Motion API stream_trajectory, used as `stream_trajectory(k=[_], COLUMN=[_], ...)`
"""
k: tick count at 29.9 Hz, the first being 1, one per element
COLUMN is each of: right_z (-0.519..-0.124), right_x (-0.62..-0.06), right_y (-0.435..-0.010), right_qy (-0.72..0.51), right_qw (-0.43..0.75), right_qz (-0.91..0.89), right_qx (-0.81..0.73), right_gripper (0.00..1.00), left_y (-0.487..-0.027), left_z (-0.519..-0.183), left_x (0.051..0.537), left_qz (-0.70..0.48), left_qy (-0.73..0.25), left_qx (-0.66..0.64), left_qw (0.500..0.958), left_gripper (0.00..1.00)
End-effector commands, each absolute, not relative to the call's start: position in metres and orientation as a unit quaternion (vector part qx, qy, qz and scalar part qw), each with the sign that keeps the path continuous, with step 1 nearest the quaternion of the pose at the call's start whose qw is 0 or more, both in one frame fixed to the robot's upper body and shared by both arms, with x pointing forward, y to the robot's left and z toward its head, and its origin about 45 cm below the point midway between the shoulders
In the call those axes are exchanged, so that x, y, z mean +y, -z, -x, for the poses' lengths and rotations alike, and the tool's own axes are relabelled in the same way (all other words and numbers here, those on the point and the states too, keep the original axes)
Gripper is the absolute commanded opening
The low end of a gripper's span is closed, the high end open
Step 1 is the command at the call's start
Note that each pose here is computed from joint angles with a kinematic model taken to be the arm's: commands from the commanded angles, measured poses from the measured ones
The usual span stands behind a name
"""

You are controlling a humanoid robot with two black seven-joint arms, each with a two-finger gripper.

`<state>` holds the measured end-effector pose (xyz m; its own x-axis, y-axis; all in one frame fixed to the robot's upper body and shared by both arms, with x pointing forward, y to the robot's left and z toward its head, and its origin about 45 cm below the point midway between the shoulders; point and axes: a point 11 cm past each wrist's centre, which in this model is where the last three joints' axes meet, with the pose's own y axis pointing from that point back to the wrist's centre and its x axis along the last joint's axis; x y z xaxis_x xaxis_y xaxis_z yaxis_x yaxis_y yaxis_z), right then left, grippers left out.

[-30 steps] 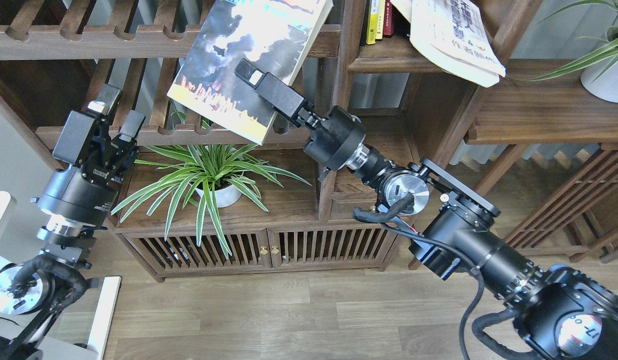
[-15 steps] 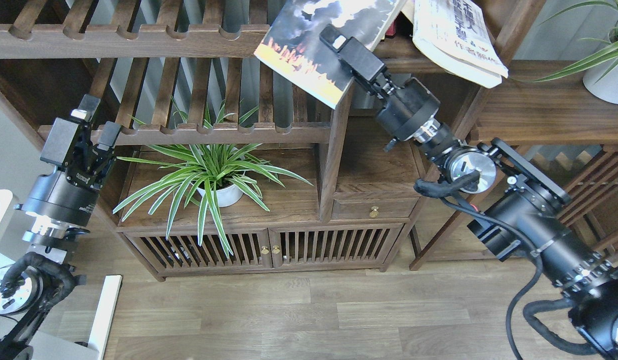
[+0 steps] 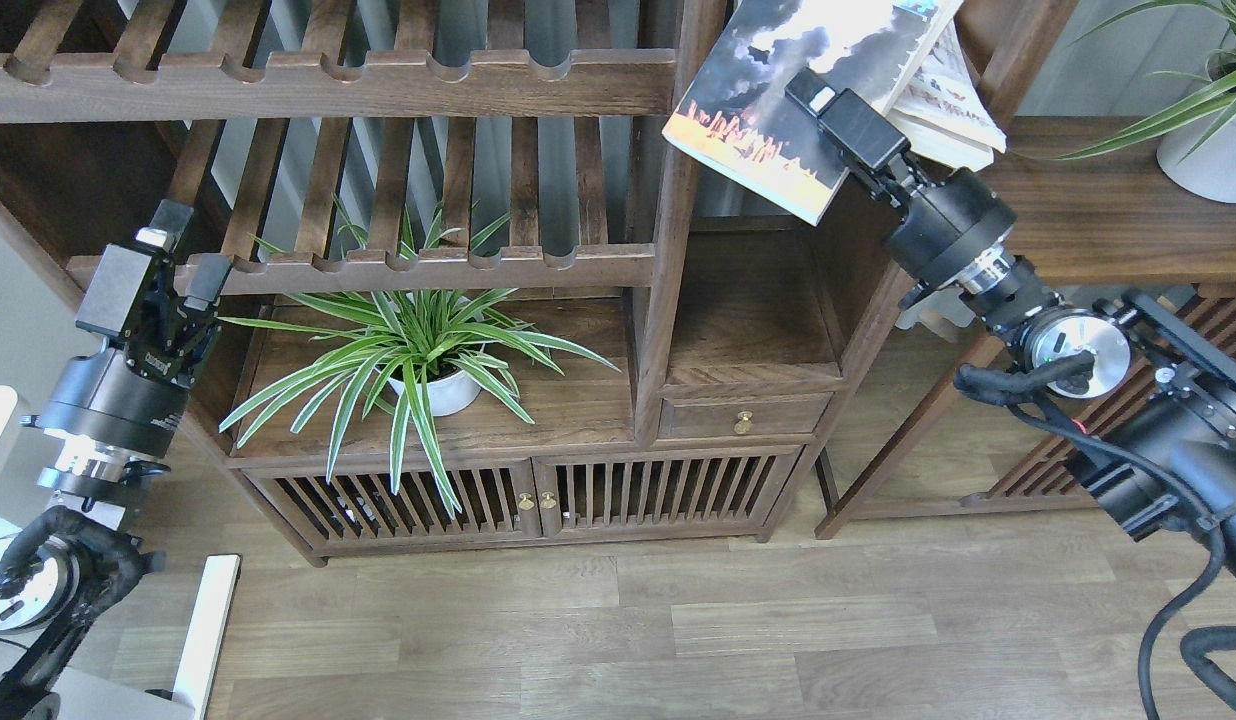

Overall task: Organize books on shelf
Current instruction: 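Carry the dark-covered book with the right gripper up to the top shelf, then set the dark-covered book on the top shelf and open the right gripper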

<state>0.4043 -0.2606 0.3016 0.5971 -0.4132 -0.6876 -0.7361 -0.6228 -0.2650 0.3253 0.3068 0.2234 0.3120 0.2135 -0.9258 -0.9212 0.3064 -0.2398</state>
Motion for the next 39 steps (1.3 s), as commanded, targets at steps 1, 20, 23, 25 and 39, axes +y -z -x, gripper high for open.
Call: stream_trajectory(k=[1, 20, 23, 25, 39], right_z=[-0.410, -0.450, -0.454, -0.457, -0.489], right_x=[-0.266, -0.290, -0.286, -0.271, -0.264], right_y=[-0.316, -0.426, -0.428, -0.425, -0.410], right_qy=[-0.283, -0.205, -0.205, -0.215, -0.238], right_qw=[0.288, 0.360, 0.363, 0.366, 0.384], right_qz=[0.850, 0.848, 0.847, 0.848, 0.822], right_qx=[0.338, 0.331, 0.329, 0.318, 0.348], right_gripper=[0.06, 0.06, 0.05, 0.05, 0.07], left_y=[-0.222, -0.214, -0.214, -0.213, -0.207], left_z=[-0.324, -0.320, -0.320, -0.319, -0.315], left_x=[0.307, 0.302, 0.302, 0.302, 0.303], left_qz=[0.422, 0.417, 0.417, 0.417, 0.414], left_qy=[-0.411, -0.411, -0.412, -0.412, -0.416], left_qx=[0.420, 0.431, 0.431, 0.431, 0.437], left_qw=[0.690, 0.687, 0.686, 0.686, 0.682], left_gripper=[0.99, 0.99, 0.99, 0.99, 0.99])
